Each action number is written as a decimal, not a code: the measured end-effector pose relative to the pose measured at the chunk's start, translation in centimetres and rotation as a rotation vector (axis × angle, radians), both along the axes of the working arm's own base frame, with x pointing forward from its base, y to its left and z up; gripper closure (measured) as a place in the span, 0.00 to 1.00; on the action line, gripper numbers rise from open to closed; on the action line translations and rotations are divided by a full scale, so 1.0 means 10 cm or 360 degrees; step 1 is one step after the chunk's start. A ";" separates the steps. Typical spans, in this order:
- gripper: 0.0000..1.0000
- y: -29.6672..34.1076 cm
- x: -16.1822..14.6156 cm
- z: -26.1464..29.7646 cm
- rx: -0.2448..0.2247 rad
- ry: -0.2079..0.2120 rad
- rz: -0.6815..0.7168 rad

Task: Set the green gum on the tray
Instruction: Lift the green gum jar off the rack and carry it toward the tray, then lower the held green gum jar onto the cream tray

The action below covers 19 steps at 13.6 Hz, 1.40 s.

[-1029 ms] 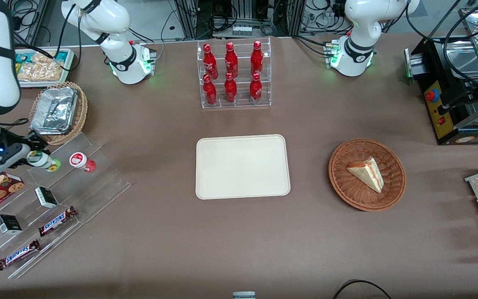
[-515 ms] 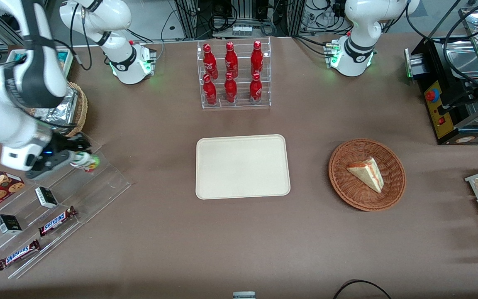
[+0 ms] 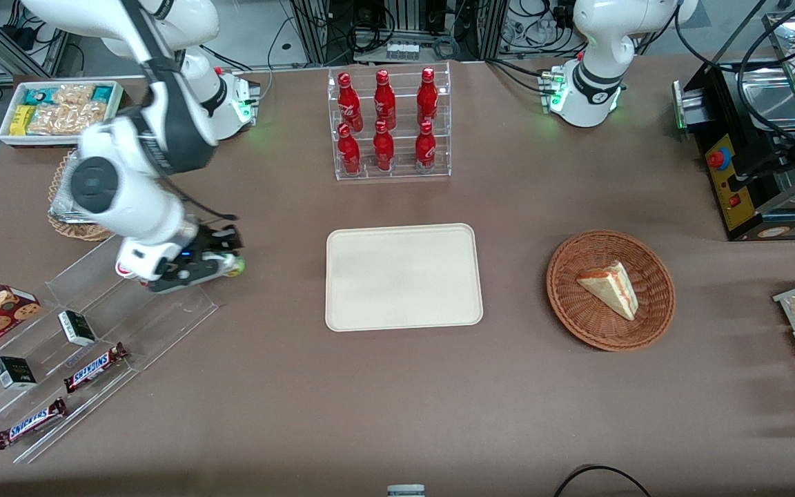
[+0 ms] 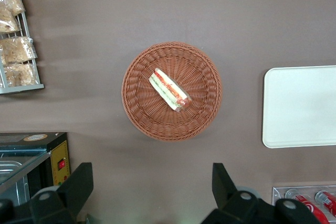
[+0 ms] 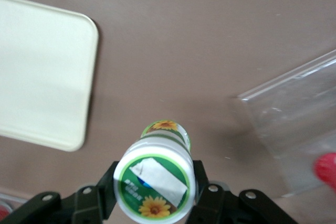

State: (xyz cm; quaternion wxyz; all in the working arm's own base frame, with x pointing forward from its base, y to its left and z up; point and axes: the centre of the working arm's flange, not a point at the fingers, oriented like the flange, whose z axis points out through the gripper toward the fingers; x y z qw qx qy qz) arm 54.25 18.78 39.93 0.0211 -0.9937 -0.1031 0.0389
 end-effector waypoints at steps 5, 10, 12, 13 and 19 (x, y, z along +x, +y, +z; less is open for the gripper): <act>0.41 1.01 -0.10 -0.34 -0.0019 -0.0013 -0.0231; 0.41 1.93 -0.12 -0.67 -0.0003 -0.0042 -0.0422; 0.41 2.27 -0.14 -0.80 0.0004 -0.0046 -0.0490; 0.41 2.42 -0.14 -0.86 0.0008 -0.0049 -0.0519; 0.41 2.88 -0.16 -1.28 0.0053 -0.0093 -0.0593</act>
